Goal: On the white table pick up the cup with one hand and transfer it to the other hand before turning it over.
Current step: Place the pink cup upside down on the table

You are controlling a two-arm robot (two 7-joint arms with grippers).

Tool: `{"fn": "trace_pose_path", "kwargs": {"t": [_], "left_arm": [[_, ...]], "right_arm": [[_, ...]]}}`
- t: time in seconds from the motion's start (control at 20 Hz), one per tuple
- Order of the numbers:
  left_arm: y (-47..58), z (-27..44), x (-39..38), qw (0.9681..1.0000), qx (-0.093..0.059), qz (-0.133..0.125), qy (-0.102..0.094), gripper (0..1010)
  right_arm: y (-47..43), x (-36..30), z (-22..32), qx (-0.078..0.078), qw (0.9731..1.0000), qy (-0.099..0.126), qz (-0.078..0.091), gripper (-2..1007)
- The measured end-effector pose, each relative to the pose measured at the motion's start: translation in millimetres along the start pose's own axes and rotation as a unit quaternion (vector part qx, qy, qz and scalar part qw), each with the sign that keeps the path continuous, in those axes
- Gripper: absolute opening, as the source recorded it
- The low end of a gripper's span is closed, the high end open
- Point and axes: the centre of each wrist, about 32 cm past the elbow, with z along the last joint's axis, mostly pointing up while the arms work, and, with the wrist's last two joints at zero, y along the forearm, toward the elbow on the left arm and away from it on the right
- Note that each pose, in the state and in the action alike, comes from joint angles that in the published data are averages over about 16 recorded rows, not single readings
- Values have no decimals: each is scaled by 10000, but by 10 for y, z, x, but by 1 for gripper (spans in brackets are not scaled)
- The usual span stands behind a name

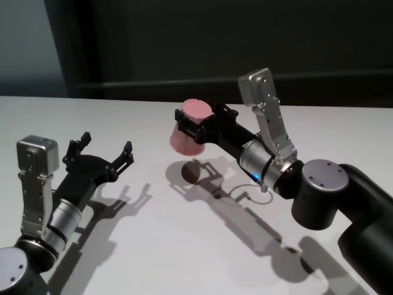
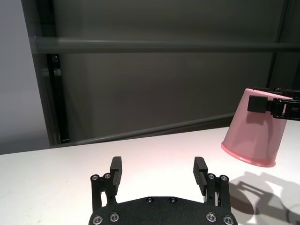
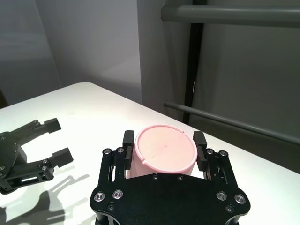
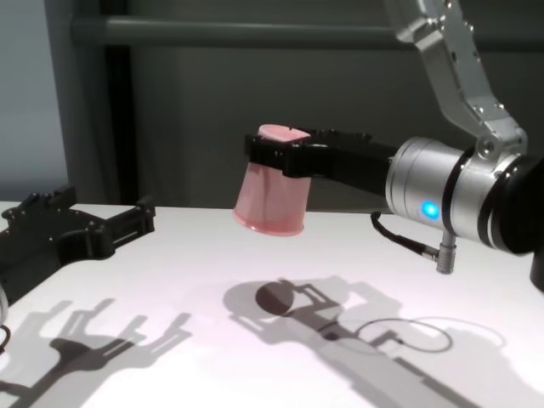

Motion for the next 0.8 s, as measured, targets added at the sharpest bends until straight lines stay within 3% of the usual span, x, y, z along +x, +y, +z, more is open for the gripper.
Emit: {"fn": "trace_pose_path", "kwargs": {"t": [0.35, 0.8], "left_arm": [[0, 0, 0, 10000, 0, 0, 0, 1001], [0, 0, 0, 10000, 0, 0, 0, 1001]], "right_arm": [[34, -34, -83, -460, 9987, -231, 34, 738], [85, -69, -211, -733, 9968, -293, 149, 738]]}}
